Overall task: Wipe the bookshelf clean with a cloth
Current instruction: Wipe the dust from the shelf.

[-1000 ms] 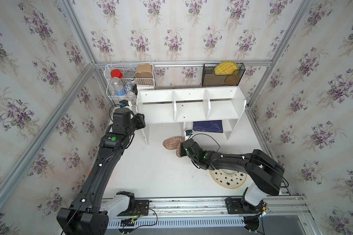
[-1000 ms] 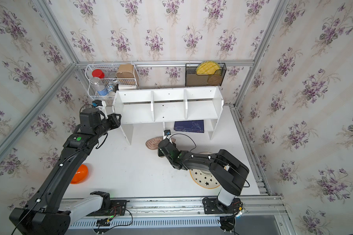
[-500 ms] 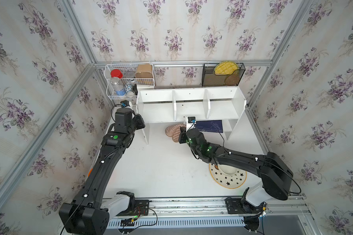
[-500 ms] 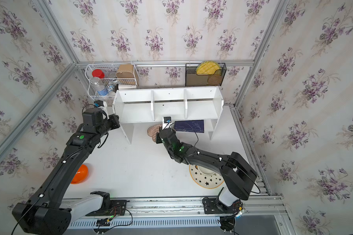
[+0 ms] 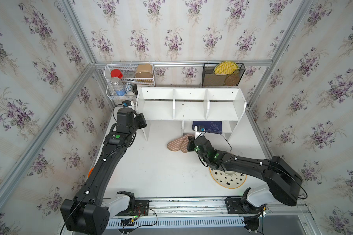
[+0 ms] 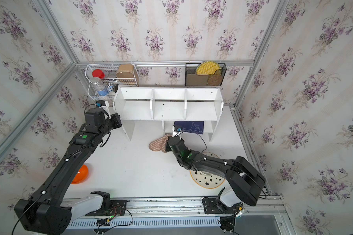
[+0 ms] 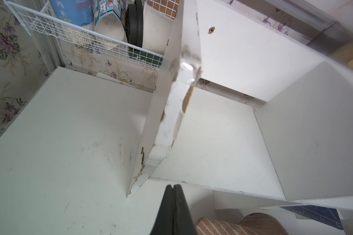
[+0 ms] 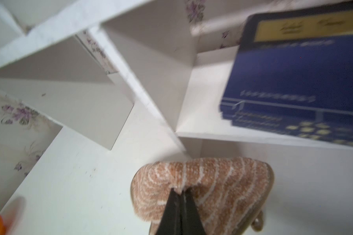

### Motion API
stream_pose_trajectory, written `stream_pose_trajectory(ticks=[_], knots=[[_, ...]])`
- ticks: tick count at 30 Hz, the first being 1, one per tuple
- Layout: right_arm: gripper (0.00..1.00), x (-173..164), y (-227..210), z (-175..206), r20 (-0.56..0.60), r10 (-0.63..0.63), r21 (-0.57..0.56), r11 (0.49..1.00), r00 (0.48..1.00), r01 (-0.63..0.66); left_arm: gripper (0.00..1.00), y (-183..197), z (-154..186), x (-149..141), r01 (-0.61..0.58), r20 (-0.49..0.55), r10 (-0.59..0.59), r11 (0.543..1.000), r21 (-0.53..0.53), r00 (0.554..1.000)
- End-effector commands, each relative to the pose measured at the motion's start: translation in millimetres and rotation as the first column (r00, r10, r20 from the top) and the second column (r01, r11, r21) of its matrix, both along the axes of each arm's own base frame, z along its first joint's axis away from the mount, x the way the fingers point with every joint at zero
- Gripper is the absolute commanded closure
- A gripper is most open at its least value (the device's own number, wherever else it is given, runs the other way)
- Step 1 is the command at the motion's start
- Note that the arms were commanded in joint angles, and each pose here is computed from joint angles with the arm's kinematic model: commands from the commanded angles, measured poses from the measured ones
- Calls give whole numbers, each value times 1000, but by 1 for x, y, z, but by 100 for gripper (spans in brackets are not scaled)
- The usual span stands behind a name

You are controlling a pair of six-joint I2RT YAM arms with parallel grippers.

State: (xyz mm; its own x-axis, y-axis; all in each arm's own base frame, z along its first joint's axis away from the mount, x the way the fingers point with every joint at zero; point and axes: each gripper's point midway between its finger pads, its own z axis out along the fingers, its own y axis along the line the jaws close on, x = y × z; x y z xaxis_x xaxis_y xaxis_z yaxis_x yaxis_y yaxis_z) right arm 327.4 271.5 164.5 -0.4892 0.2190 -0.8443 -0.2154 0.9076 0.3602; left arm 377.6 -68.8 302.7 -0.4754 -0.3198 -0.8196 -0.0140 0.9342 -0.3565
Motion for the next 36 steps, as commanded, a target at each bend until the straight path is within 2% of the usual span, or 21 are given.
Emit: stream_pose_trajectory(ticks=[1,7,12,17,23,28,31,36], knots=[[100,7,-52,1,17,-130,-34,991,991,130,100,1,7,1,-10,29,11,1000,-18,1000],[100,18,-153,5,9,-310,-29,950,951,310,100,2,1,-2,-23,17,24,1000,-19,1000],[100,33,-185,16,19,-347,-71,935,938,347,100,4,-1,-2,-35,10,35,999,-13,999],[100,40,-185,4,-2,-322,-125,939,947,319,100,1,-3,-2,-28,9,29,1000,-4,1000],[100,11,-189,12,17,-331,12,944,944,331,100,-1,-6,-4,-24,11,24,1000,7,1000],[100,-14,-194,12,29,-333,52,942,942,331,100,-2,-8,-4,-21,5,21,1000,13,1000],[100,-19,-183,6,19,-277,67,959,961,275,100,-3,-10,-4,-20,5,20,1000,17,1000],[100,-10,-153,10,35,-147,104,984,989,143,100,-2,-13,-3,-23,2,23,999,30,1000]])
